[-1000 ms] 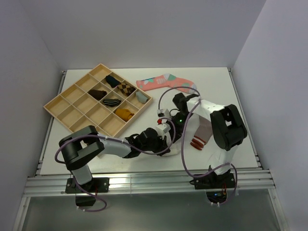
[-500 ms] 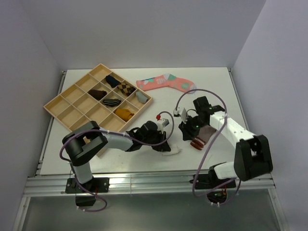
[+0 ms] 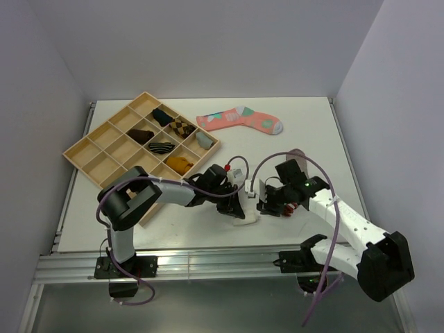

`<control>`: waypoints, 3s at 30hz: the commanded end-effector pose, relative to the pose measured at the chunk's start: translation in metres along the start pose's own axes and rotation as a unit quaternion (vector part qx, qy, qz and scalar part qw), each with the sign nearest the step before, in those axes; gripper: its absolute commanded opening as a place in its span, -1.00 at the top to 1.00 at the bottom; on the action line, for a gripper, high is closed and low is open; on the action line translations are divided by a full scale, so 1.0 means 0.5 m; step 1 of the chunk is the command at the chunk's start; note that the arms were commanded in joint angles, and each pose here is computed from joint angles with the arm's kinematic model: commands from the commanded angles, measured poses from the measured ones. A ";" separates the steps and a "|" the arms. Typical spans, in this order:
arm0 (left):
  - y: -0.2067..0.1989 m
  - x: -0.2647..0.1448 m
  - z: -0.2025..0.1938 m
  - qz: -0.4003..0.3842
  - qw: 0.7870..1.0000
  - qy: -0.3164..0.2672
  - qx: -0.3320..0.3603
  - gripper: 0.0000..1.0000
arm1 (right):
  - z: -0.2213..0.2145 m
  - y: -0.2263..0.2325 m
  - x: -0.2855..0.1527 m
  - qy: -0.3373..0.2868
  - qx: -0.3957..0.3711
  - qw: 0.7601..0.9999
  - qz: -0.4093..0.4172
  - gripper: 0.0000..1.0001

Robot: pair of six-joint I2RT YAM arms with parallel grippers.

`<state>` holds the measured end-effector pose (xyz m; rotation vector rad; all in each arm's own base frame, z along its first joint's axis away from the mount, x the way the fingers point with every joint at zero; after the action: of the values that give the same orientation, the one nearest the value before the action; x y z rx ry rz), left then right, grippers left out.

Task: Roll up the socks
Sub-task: Roll the sock at the center of the board.

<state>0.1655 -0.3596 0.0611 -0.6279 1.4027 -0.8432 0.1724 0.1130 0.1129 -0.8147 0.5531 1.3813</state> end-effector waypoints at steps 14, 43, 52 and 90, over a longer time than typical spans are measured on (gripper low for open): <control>0.073 0.019 -0.040 0.057 0.989 0.088 -0.109 0.99 | 0.036 0.063 0.085 0.018 -0.129 0.990 0.053 -0.01; 0.043 -0.016 0.053 0.049 0.993 -0.045 -0.093 0.63 | 0.011 0.085 0.154 0.083 -0.074 0.985 0.128 0.68; 0.019 -0.084 0.071 0.012 0.981 -0.179 -0.078 0.35 | 0.003 0.066 0.152 0.097 0.001 0.978 0.183 0.68; -0.043 -0.044 -0.063 0.109 0.954 -0.276 -0.047 0.07 | -0.053 -0.022 0.182 0.153 0.226 0.919 0.286 0.72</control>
<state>0.1394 -0.3443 0.0862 -0.5212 0.8929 -0.4876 0.1867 0.1656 0.0525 -0.3350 1.3495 1.6432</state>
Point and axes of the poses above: each gripper's point midway between its finger pads, its own x axis out along the fingers, its own y axis along the line the jaws close on, z = x × y, the point moved 5 cm from there along -x, back along the fingers, and after that the axes turned 11 degrees about -x, right-handed, at the moved point
